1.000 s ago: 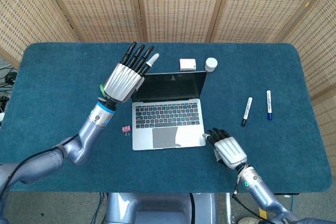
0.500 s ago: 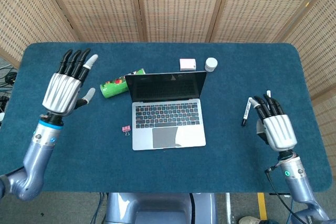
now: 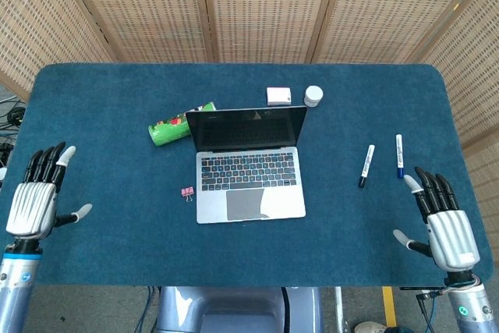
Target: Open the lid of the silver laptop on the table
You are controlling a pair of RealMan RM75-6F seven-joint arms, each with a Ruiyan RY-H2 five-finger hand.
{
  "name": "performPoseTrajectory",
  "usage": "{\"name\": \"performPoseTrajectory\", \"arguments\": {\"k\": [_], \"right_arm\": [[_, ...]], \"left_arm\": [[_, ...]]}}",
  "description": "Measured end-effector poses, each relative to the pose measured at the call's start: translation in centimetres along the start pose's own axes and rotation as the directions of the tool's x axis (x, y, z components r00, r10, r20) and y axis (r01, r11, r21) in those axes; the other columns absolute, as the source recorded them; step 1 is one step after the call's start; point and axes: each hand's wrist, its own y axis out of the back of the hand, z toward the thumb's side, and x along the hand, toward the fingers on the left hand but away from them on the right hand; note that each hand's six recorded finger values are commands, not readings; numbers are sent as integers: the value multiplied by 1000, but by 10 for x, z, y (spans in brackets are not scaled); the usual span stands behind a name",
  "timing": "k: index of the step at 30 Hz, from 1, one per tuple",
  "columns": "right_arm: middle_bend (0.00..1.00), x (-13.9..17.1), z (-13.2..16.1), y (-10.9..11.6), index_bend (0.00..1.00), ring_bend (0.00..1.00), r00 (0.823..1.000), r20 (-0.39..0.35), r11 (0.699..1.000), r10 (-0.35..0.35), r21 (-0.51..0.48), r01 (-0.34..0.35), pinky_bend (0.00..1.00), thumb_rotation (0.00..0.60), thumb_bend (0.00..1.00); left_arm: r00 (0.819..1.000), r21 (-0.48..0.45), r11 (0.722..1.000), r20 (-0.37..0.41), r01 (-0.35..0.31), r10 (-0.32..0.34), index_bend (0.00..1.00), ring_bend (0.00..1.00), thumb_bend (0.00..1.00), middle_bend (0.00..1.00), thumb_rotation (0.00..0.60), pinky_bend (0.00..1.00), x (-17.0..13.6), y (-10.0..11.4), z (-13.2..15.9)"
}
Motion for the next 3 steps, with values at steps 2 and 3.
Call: {"name": "performPoseTrajectory", "arguments": {"k": [2, 3], "right_arm": [[0, 6, 2, 5, 0, 0, 1000, 7, 1000, -7, 6, 7, 0, 600, 0], [0, 9, 3, 6, 0, 0, 1000, 9, 1000, -7, 10, 7, 0, 600, 0]], "left_arm": [[1000, -7, 1000, -14, 1, -2, 0, 0, 0, 0, 600, 0, -14, -5, -8], [1000, -11, 1000, -18, 4, -4, 0, 0, 0, 0, 600, 0, -20, -7, -10]]}}
